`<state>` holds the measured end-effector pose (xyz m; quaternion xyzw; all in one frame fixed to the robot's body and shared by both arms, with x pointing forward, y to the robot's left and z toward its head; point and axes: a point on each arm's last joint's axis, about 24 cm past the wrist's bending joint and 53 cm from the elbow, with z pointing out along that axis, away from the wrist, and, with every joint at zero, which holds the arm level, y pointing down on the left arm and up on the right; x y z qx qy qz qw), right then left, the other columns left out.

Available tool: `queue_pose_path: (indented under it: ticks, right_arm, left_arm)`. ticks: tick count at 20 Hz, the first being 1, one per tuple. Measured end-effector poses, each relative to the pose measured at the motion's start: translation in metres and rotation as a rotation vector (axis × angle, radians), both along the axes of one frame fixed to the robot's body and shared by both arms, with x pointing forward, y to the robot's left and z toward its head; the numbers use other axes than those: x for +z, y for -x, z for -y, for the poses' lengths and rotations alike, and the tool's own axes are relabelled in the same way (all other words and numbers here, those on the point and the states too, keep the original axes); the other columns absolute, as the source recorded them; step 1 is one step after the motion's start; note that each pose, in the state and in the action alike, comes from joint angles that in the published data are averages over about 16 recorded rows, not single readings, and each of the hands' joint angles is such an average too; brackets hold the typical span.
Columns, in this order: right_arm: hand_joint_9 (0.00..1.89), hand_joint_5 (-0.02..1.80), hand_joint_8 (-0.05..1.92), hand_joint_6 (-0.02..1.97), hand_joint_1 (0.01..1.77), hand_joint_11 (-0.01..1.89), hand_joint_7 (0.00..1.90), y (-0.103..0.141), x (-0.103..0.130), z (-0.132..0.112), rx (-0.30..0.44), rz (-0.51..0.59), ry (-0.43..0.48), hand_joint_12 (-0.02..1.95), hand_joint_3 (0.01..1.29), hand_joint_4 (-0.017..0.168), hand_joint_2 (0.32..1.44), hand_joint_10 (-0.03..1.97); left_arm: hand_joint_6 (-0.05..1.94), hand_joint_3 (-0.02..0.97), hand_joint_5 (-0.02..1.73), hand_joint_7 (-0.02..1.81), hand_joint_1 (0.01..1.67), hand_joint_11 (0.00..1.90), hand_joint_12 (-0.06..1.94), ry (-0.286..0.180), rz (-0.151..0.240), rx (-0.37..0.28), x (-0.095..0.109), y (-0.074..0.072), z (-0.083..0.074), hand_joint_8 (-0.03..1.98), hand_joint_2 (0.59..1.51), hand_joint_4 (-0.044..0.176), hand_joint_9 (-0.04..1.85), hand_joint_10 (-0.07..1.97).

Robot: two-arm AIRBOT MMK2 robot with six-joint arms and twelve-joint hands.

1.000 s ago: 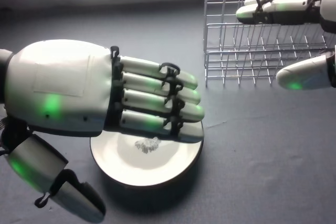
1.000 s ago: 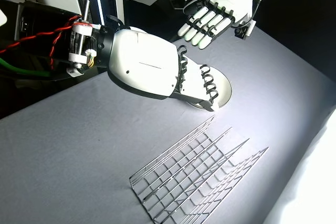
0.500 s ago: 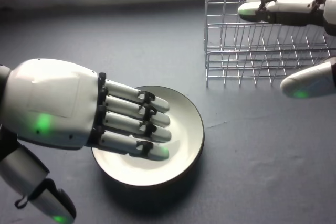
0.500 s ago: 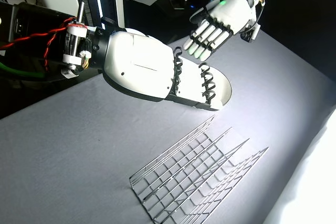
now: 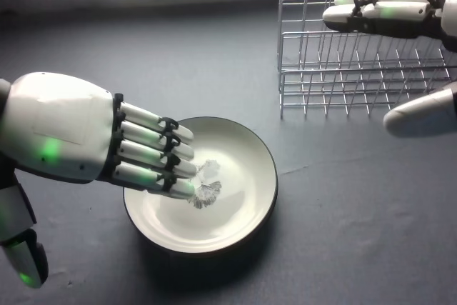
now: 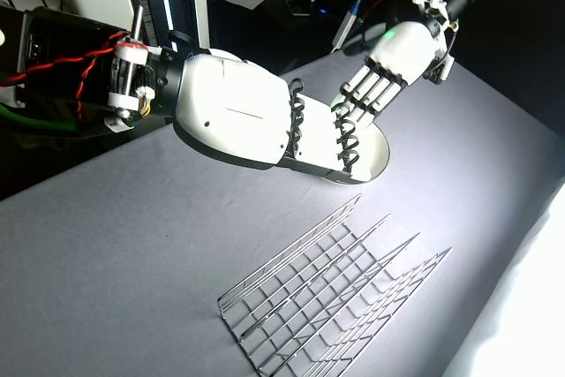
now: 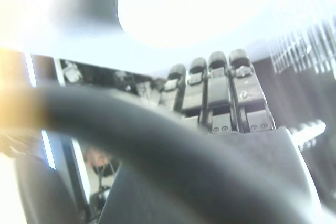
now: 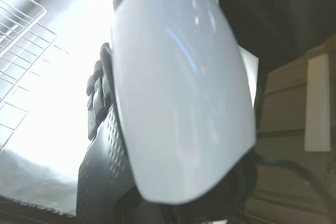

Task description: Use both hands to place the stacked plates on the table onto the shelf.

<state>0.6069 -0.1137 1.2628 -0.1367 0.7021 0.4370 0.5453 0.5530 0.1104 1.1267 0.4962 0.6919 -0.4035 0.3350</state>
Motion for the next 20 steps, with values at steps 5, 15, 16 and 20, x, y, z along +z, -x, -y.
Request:
queue_pose_path:
  ticks: [5,15,16,20]
  right_arm:
    - [0.06,0.09,0.02,0.02,0.03,0.04,0.08,0.001,-0.001,0.0,0.006,0.007,0.009,0.07,0.01,0.004,1.09,0.02]
    - [0.07,0.09,0.02,0.02,0.02,0.02,0.08,0.005,-0.003,0.0,0.021,0.018,0.018,0.13,0.01,0.007,1.11,0.02]
    - [0.07,0.09,0.02,0.02,0.02,0.02,0.08,0.005,-0.003,0.0,0.022,0.019,0.019,0.14,0.01,0.007,1.11,0.02]
    - [0.05,0.07,0.02,0.02,0.02,0.01,0.06,0.006,-0.003,-0.001,0.03,0.022,0.019,0.13,0.01,0.006,1.09,0.02]
  left_arm:
    - [-0.01,0.01,0.02,0.02,0.14,0.02,0.01,-0.051,0.0,-0.002,-0.019,-0.005,-0.012,-0.01,0.805,0.002,0.02,0.01]
    - [-0.01,0.01,0.02,0.01,0.02,0.02,0.01,-0.108,0.017,0.002,-0.043,-0.015,-0.026,-0.01,0.871,0.001,0.02,0.01]
    - [-0.01,0.01,0.02,0.01,0.02,0.01,0.01,-0.112,0.02,0.003,-0.044,-0.016,-0.026,-0.01,0.875,0.0,0.02,0.01]
    - [-0.01,0.011,0.01,0.01,0.02,0.02,0.01,-0.129,0.031,0.008,-0.05,-0.022,-0.03,-0.01,0.88,-0.001,0.02,0.01]
